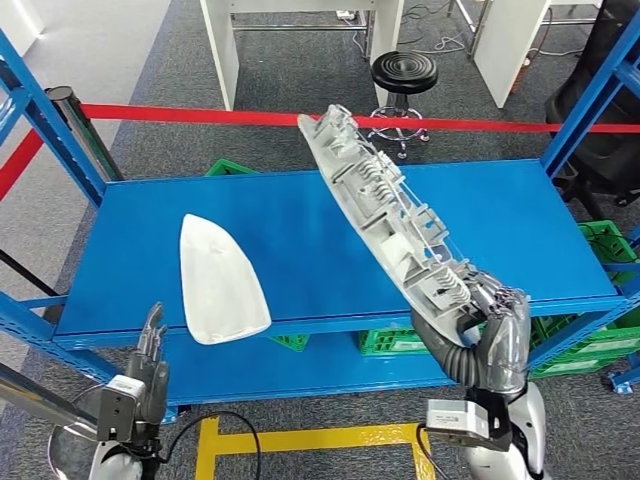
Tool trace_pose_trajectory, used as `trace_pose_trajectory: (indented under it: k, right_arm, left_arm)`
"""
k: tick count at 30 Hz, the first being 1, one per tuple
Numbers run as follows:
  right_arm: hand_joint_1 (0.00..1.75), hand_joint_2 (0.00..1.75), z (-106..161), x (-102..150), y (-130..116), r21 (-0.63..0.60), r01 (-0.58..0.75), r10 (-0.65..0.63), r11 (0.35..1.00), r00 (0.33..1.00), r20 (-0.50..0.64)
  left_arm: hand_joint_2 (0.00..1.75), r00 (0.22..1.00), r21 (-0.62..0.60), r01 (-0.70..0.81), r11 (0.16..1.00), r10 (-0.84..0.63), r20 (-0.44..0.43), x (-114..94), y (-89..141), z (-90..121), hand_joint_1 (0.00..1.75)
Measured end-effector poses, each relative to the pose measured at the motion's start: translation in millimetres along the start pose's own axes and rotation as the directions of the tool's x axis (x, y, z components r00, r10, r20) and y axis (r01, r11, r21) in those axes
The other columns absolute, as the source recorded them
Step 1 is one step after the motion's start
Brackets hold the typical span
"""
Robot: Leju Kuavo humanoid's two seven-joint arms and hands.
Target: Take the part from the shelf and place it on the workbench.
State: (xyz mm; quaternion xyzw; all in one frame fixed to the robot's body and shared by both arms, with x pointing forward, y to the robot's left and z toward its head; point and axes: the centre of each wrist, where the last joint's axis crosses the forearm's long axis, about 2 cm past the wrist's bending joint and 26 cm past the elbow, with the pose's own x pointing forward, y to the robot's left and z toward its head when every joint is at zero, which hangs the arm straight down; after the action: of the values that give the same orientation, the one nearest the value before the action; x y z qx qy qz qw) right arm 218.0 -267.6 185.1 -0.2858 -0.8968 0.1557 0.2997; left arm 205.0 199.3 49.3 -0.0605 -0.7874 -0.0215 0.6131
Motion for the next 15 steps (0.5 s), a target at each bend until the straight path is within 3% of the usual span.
trace_pose_trajectory:
  k: [7, 15]
  right_arm:
    - [1.75, 1.75, 0, 15, -1, -0.053, 0.003, 0.001, 0.999, 0.998, 0.068]
    - [1.75, 1.75, 5, 27, 7, -0.025, 0.01, -0.008, 1.0, 0.996, 0.094]
  left_arm:
    - [1.75, 0.996, 0.035, 0.01, 0.999, -0.013, 0.093, 13, 7, -5, 0.0]
    - [1.75, 0.975, 0.056, 0.024, 0.998, -0.036, 0.217, 28, 10, -10, 0.0]
